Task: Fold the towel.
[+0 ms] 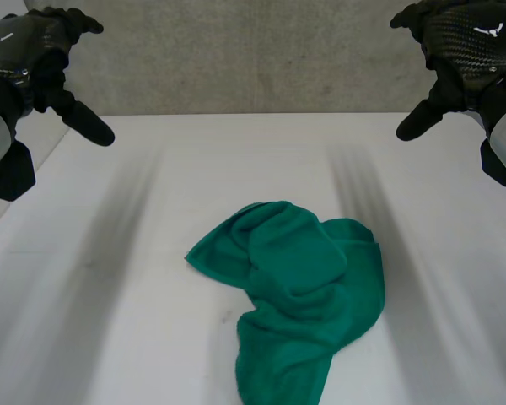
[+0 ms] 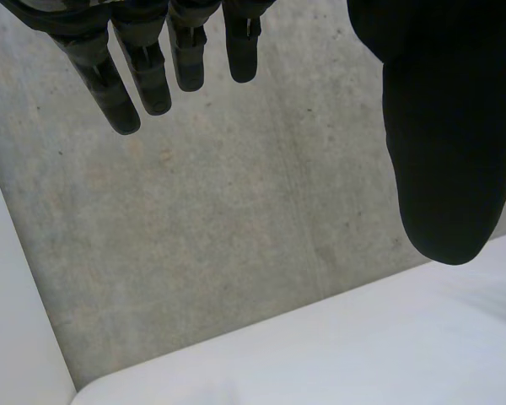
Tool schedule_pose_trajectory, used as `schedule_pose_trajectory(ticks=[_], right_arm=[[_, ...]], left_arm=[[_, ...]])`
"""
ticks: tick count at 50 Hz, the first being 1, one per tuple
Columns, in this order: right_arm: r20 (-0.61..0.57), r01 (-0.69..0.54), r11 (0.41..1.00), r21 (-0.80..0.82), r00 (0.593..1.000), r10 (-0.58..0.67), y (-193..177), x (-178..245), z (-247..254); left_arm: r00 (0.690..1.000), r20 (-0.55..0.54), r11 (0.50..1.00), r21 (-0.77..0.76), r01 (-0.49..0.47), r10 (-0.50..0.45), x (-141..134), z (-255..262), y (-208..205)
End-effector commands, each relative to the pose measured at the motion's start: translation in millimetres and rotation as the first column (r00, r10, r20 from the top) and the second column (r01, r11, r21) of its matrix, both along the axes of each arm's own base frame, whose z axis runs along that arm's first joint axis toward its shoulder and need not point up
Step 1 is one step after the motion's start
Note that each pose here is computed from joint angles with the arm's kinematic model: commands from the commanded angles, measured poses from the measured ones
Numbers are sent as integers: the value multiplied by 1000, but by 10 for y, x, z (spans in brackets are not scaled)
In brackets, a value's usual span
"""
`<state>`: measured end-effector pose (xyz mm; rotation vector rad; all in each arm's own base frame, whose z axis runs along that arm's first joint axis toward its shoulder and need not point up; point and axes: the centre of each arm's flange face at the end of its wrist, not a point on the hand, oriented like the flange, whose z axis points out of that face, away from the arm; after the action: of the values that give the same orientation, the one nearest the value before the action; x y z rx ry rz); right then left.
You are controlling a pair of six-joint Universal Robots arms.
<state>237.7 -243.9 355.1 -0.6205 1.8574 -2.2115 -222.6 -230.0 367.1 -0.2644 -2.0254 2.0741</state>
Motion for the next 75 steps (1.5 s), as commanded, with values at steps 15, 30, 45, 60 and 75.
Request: schedule_pose_trajectory(ticks=[15,30,45,60,75], right_arm=[[-325,0,918,397,935,140,-190,104,-1145],[-209,16,848,529,971,113,-485,213,-2040],[-209,19,856,517,972,105,-607,251,-2239],[-207,24,861,508,974,95,-642,228,-2218],[-173,-6,928,373,982,76,-438,99,-1475]], left_arm=[[986,102,926,369,84,-130,-572,-1428,-511],[980,48,908,387,158,-192,-871,-2243,-900],[961,17,877,412,246,-278,-974,-2380,-887],[972,26,890,408,204,-235,-938,-2318,-871],[978,33,852,498,164,-207,-878,-2382,-751]])
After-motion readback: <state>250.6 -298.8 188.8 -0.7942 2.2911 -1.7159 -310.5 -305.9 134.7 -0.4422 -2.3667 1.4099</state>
